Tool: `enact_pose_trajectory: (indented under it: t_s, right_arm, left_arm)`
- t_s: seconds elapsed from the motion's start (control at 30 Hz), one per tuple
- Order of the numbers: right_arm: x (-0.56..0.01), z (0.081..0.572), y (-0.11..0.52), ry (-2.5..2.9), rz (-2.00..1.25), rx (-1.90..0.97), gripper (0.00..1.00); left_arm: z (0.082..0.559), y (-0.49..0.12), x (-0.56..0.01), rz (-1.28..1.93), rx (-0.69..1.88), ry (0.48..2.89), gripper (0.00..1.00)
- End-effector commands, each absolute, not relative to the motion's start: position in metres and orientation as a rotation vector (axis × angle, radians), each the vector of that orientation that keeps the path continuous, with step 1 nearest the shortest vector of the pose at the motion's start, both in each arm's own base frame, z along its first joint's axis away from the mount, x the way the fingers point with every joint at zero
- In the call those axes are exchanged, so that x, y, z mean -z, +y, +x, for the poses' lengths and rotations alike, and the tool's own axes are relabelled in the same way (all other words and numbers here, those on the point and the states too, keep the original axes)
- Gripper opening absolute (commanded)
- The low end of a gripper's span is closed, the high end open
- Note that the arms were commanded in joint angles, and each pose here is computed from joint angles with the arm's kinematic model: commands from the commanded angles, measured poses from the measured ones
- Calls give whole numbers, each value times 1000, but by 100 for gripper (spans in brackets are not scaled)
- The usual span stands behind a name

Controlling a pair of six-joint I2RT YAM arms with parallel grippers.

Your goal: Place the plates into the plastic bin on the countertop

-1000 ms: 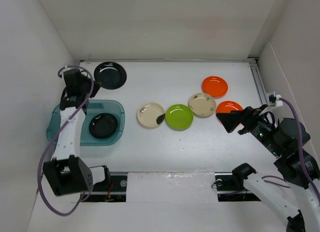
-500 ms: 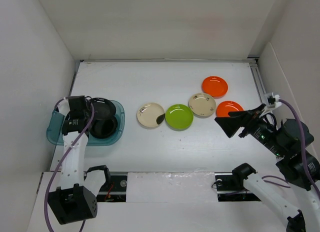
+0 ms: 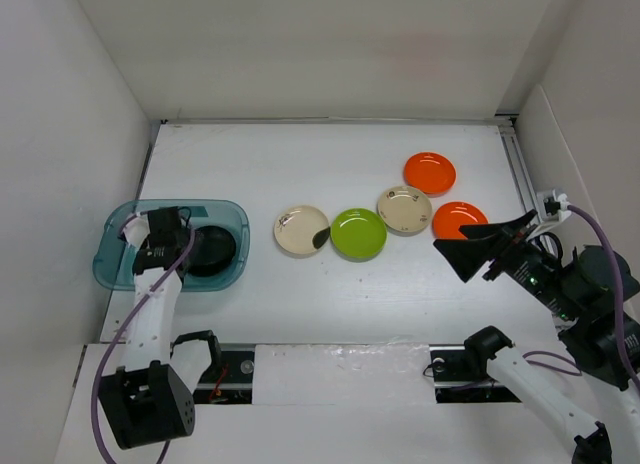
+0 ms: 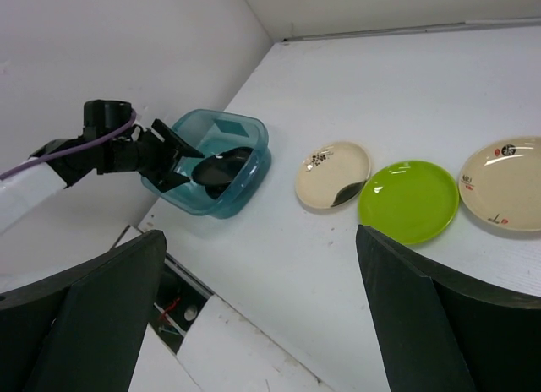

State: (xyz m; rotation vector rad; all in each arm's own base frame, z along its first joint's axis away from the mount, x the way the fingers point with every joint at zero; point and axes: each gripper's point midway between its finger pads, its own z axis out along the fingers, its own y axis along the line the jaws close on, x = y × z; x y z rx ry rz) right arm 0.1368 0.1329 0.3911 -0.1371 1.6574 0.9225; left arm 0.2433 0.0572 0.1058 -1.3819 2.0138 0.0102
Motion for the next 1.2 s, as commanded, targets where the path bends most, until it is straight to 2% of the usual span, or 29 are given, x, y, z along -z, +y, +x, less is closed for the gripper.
enact_pose_trajectory:
  t_s: [0.0, 0.03, 0.13, 0.17, 0.3, 0.37, 0.4, 0.53, 0.6, 0.63, 0.7, 0.73, 0.8, 0.83, 0.93, 0.97, 1.03, 1.07, 1.17]
  right_arm:
    - [-414, 127, 131, 1584, -169, -938, 100]
    - [-414, 127, 131, 1584, -169, -938, 100]
    - [-414, 127, 131, 1584, -169, -938, 100]
    - [-412, 130, 131, 1593, -161, -930, 100]
    - [-405, 138, 133, 1615, -151, -919, 100]
    - [-403, 141, 133, 1624, -141, -908, 100]
    - [-403, 145, 129, 1622, -119, -889, 100]
    - [-396, 160, 122, 1646, -52, -821, 100]
    - [-396, 160, 122, 1646, -52, -821, 100]
    - [-394, 163, 123, 1655, -51, -819, 100]
    - [-396, 163, 127, 1654, -68, -835, 100]
    - [-396, 162, 129, 1655, -76, -843, 100]
    - [-401, 159, 133, 1637, -105, -874, 100]
    - [-399, 160, 136, 1647, -113, -880, 100]
    - [-399, 159, 137, 1648, -121, -887, 100]
    - [-395, 160, 138, 1657, -121, -885, 100]
    - [-397, 157, 137, 1648, -114, -894, 100]
    - [-394, 158, 137, 1657, -113, -892, 100]
    - [-393, 155, 136, 1657, -113, -892, 100]
  left_arm:
    - [256, 59, -130, -1355, 44, 1922, 64]
    - [257, 57, -144, -1324, 79, 1890, 76]
    - [263, 54, -191, -1203, 148, 1818, 98]
    - [263, 50, -211, -1153, 187, 1787, 100]
    - [275, 36, -277, -927, 273, 1750, 100]
    - [288, 17, -292, -799, 363, 1774, 100]
    - [298, -18, -287, -661, 507, 1863, 100]
    - [325, -108, -297, -325, 754, 1953, 100]
    - [336, -148, -299, -181, 782, 1974, 100]
    - [353, -169, -277, -144, 761, 2054, 100]
    - [362, -220, -298, 46, 833, 2034, 100]
    - [379, -240, -277, 92, 867, 2079, 100]
    - [397, -268, -287, 196, 954, 2036, 100]
    - [416, -279, -255, 197, 962, 2103, 100]
    - [437, -319, -262, 278, 1042, 2095, 100]
    - [444, -333, -230, 310, 1064, 2160, 100]
    - [457, -352, -233, 328, 1084, 2138, 100]
    - [463, -358, -205, 329, 1093, 2186, 100]
    - [472, -370, -187, 334, 1146, 2206, 100]
